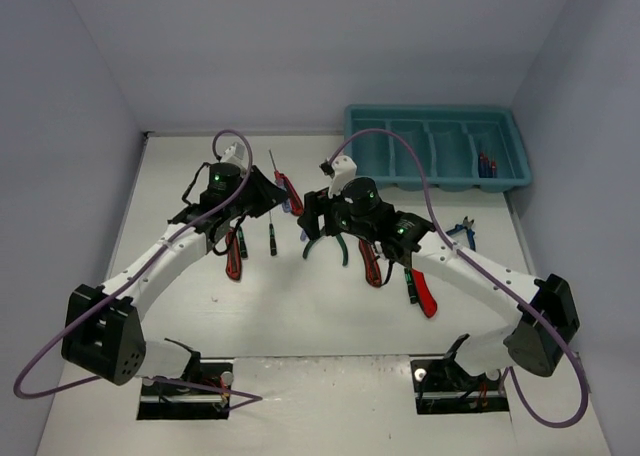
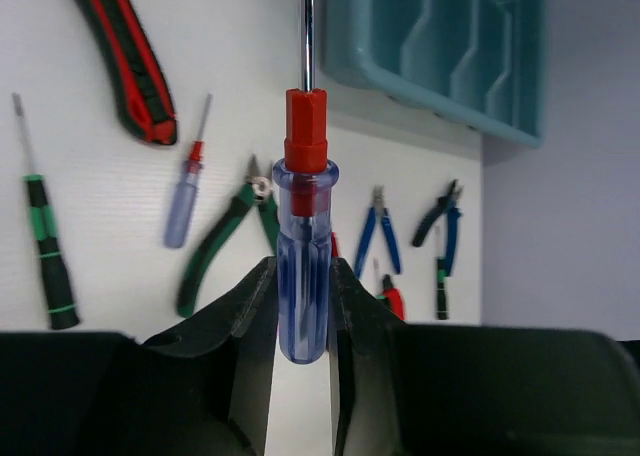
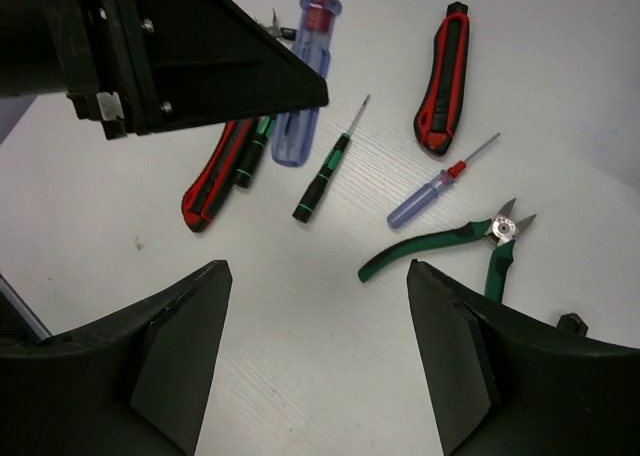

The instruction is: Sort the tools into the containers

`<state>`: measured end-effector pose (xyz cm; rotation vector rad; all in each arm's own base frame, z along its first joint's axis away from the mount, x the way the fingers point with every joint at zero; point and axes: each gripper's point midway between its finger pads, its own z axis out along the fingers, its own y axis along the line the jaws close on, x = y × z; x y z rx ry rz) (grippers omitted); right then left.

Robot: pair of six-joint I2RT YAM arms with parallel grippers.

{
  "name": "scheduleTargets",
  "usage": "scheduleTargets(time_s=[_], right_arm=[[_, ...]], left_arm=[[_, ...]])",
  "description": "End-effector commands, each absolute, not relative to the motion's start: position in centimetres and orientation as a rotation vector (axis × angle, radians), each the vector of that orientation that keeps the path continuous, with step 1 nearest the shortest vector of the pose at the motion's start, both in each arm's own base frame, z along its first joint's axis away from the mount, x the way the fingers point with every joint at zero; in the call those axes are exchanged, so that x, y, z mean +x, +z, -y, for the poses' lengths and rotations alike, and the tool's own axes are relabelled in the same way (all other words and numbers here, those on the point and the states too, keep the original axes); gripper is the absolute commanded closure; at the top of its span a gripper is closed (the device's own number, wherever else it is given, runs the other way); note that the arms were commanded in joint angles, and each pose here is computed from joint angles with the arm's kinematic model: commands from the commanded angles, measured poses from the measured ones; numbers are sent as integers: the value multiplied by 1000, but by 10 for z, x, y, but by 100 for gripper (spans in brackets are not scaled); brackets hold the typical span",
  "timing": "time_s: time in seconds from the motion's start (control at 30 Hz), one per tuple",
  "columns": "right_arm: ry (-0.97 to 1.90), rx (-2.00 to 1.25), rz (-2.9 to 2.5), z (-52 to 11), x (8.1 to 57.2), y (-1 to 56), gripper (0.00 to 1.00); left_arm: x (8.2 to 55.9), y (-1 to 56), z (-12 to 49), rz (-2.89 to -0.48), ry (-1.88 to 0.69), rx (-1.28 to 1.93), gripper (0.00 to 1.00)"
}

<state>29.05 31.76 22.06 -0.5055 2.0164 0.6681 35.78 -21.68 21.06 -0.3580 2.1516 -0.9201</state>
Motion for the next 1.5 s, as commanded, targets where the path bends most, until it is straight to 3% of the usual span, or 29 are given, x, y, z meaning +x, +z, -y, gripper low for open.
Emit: scheduleTargets(time_s=[0.0,0.57,0.9,1.03,1.13,1.2,1.3,1.47], right_arm=[[759,-416,-1837,-343,304,278,31],[706,-416,-1781,-363,333,289,38],[687,-431,-1774,-364,337,289,72],[681,-435,-1778,-363,338,286,97],[671,-427,-1786,-356,340,283,100],[652,-417,-1789,-350,343,282,100],[613,-387,-1794,-329,352,279,100],[498,-320,-1829,-279,378,271,100]], left_arm=[[361,278,241,-1958,-1223,-406,100],[342,310,240,-1888,-1278,-364,100],[339,311,244,-1897,-1298,-344,100],[338,310,246,-1904,-1305,-337,100],[338,308,246,-1907,-1298,-329,98],[339,307,245,-1905,-1286,-320,79],[340,301,239,-1925,-1233,-335,41],[337,285,214,-2025,-1002,-302,21]])
